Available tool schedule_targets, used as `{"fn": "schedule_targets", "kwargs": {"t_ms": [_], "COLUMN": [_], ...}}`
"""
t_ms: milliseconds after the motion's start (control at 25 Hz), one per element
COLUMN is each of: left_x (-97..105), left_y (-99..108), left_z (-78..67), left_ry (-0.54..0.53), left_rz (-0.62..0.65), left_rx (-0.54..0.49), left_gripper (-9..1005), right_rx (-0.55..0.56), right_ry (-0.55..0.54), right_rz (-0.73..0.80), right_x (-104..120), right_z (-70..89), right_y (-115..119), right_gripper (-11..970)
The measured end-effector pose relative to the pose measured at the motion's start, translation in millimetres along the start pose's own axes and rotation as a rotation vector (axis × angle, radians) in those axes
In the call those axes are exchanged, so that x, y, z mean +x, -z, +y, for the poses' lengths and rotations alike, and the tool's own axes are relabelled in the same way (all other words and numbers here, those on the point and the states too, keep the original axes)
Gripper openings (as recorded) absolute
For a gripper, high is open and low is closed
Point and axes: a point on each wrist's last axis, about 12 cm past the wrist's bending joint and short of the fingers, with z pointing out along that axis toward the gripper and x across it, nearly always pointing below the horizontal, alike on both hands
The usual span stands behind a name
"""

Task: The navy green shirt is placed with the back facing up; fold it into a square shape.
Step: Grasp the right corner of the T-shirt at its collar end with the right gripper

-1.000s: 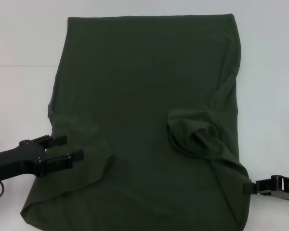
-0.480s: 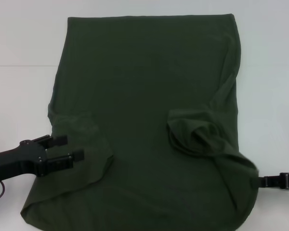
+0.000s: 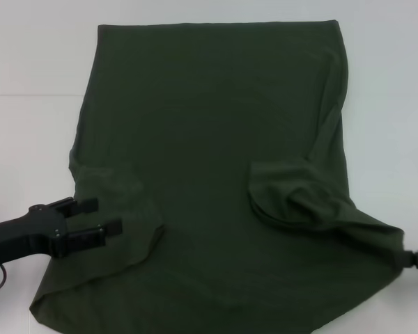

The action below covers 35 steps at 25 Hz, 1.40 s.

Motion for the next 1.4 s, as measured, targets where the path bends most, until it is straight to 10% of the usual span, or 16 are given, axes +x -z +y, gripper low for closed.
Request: {"fn": "schedule_targets", "kwargs": {"t_ms": [400, 880, 1400], "left_x": [2.5, -21.8, -12.1], "left_y": [6.7, 56.0, 68.6], "left_z": [-2.4, 4.9, 9.8], "left_ry": [0.114, 0.635, 0.951], "left_rz": [0.003, 0.142, 0.451], "left_rx": [0.018, 0.021, -0.245], "left_gripper": [888, 887, 888], "right_rx": [0.018, 0.010, 0.011], "right_ry": [-0.029, 0.015, 0.041], "right_rz": [-0.002, 0.006, 0.018], "right_x": [29.7, 33.4, 24.8], "right_z": [-5.9, -5.5, -4.7], "right_y": [9.6, 8.6, 6.0], "right_gripper": [21, 20, 21]}}
